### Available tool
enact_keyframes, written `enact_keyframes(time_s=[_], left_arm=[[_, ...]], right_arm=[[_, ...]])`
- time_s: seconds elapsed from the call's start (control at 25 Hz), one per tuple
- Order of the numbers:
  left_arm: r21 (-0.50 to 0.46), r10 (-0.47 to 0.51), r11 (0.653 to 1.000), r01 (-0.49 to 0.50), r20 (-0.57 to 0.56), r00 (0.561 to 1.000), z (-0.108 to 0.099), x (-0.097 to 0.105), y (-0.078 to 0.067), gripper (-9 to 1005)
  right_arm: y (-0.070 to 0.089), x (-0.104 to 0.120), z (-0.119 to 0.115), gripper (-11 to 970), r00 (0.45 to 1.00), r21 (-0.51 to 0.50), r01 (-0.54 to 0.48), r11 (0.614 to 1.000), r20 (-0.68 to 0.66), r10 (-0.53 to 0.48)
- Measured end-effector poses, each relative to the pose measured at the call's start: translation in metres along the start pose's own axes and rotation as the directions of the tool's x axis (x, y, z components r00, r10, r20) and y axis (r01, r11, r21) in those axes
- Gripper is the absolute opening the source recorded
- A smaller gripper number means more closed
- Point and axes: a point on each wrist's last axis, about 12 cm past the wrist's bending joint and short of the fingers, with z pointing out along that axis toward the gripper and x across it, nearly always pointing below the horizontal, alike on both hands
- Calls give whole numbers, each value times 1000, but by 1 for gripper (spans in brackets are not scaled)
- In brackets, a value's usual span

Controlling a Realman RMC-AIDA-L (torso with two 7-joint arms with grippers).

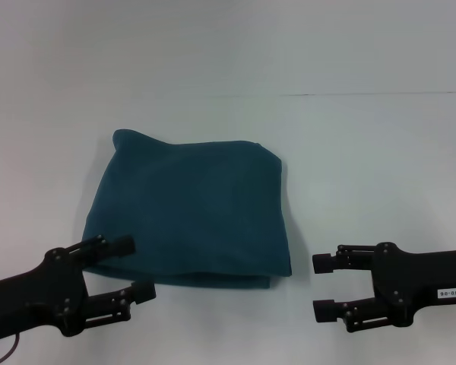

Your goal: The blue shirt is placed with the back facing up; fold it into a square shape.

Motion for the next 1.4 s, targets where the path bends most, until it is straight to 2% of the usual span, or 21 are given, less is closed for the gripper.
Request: enact_keyframes(time_s=[0.56, 1.4], left_arm=[[4, -18, 1000, 18, -13, 1000, 0, -6, 3, 876], [23, -13, 1000, 13, -11, 1000, -1, -9, 2, 875]], right_arm=[[-3, 2, -2, 886, 1000, 35, -12, 999, -4, 12], [-3, -2, -1, 886, 1000, 20, -18, 1000, -3, 18]])
